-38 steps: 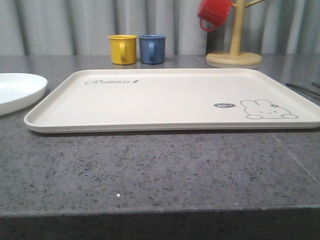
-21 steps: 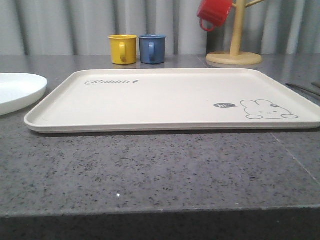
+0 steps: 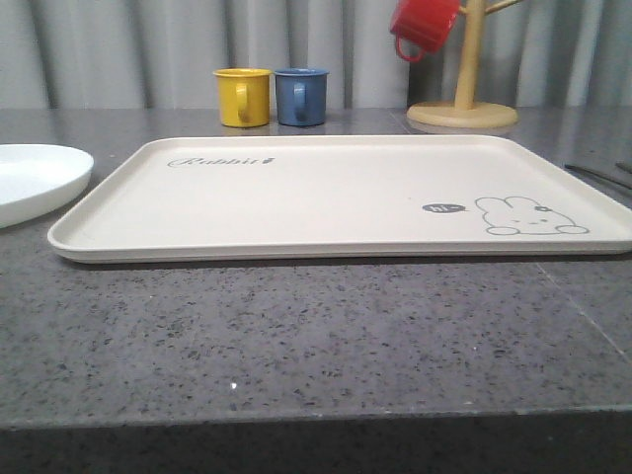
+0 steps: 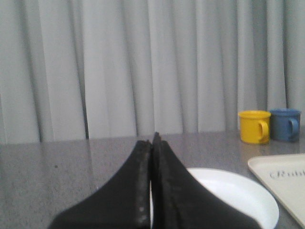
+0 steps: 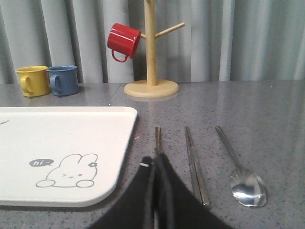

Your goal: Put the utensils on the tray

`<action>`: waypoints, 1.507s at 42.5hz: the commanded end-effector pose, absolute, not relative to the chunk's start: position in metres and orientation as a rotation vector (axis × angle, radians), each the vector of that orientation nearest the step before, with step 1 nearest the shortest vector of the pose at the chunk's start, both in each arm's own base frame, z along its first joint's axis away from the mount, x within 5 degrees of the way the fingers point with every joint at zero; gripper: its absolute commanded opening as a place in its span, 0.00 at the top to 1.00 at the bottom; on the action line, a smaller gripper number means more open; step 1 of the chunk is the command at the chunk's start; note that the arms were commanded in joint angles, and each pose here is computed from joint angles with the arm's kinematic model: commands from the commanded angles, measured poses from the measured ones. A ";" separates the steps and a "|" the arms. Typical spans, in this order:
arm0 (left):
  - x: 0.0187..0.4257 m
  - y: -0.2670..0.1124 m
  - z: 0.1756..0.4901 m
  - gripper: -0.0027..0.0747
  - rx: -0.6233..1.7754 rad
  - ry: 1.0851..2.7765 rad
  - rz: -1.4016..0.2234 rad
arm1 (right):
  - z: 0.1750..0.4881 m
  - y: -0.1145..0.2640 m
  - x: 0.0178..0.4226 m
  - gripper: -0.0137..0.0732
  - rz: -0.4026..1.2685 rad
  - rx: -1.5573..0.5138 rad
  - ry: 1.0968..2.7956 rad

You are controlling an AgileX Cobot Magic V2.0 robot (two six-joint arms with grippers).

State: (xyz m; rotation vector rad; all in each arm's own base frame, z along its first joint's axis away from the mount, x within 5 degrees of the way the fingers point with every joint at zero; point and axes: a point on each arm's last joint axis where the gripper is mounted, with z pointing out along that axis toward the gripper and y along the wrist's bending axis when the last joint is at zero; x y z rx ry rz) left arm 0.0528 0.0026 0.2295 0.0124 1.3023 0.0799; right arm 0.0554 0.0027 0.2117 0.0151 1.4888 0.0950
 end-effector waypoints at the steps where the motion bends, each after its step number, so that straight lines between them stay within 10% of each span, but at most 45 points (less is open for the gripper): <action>1: 0.042 0.003 0.259 0.99 -0.003 1.132 0.080 | 0.253 0.002 0.045 0.92 0.101 0.023 1.339; 24: 0.005 -0.004 0.395 0.99 0.084 1.438 0.058 | 0.371 0.005 0.041 0.92 0.113 -0.006 1.593; 52: 0.064 -0.004 0.387 0.99 0.109 1.832 0.028 | 0.344 0.008 0.102 0.91 0.109 -0.011 2.036; 57: 0.069 -0.004 0.385 0.92 0.111 1.862 0.026 | 0.340 0.009 0.106 0.77 0.108 -0.012 2.082; 64: 0.078 -0.004 0.382 0.56 0.111 1.896 0.024 | 0.338 0.009 0.109 0.40 0.107 -0.013 2.097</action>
